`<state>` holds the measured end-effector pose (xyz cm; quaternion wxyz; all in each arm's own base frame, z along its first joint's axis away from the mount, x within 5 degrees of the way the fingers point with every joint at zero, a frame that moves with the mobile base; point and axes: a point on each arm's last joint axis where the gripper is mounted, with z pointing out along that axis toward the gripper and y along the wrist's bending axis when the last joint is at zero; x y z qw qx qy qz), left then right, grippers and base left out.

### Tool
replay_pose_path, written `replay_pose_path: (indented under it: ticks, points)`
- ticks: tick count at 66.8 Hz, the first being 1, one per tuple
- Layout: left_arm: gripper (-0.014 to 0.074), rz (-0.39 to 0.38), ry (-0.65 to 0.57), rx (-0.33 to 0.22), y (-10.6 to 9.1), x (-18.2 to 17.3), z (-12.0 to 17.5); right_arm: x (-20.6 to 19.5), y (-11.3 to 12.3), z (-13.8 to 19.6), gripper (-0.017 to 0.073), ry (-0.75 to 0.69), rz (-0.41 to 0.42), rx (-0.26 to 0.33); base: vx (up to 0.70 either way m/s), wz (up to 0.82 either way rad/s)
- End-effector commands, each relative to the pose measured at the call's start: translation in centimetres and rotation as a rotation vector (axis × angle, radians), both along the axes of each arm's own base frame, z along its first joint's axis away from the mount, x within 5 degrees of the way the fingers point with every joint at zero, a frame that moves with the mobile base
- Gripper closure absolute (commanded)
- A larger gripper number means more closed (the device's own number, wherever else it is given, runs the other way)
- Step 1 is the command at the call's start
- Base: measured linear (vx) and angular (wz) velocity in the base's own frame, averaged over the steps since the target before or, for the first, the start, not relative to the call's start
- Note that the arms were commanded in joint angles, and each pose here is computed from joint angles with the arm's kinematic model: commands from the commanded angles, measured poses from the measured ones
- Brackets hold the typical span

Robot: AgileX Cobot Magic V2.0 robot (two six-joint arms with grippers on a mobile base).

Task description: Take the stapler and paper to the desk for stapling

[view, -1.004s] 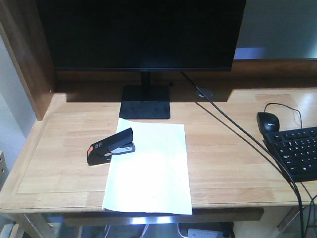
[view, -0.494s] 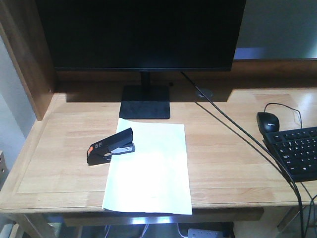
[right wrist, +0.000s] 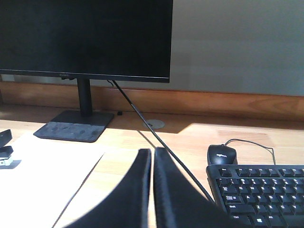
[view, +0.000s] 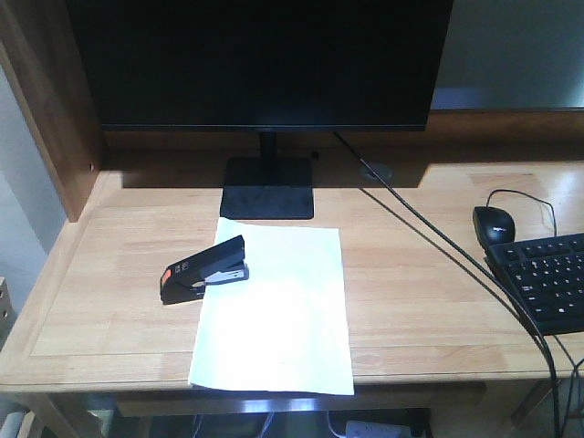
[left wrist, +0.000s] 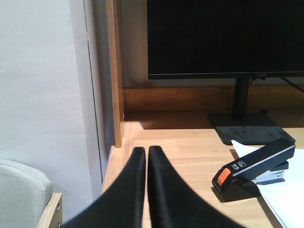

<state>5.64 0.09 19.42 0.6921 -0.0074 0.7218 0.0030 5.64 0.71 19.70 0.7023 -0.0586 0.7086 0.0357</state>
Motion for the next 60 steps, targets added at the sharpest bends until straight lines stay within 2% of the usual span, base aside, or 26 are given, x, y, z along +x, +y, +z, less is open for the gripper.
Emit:
replay_pose_path:
  ticks: [1, 60]
  points:
    - [0.0601, -0.001, -0.055, -0.007, -0.01, 0.03, -0.25, -0.14, 0.05, 0.61, 0.0568, -0.082, 0.005, 0.007, 0.0, 0.0]
    - [0.0601, -0.001, -0.055, -0.007, -0.01, 0.03, -0.25, -0.14, 0.05, 0.61, 0.0568, -0.082, 0.005, 0.007, 0.0, 0.0]
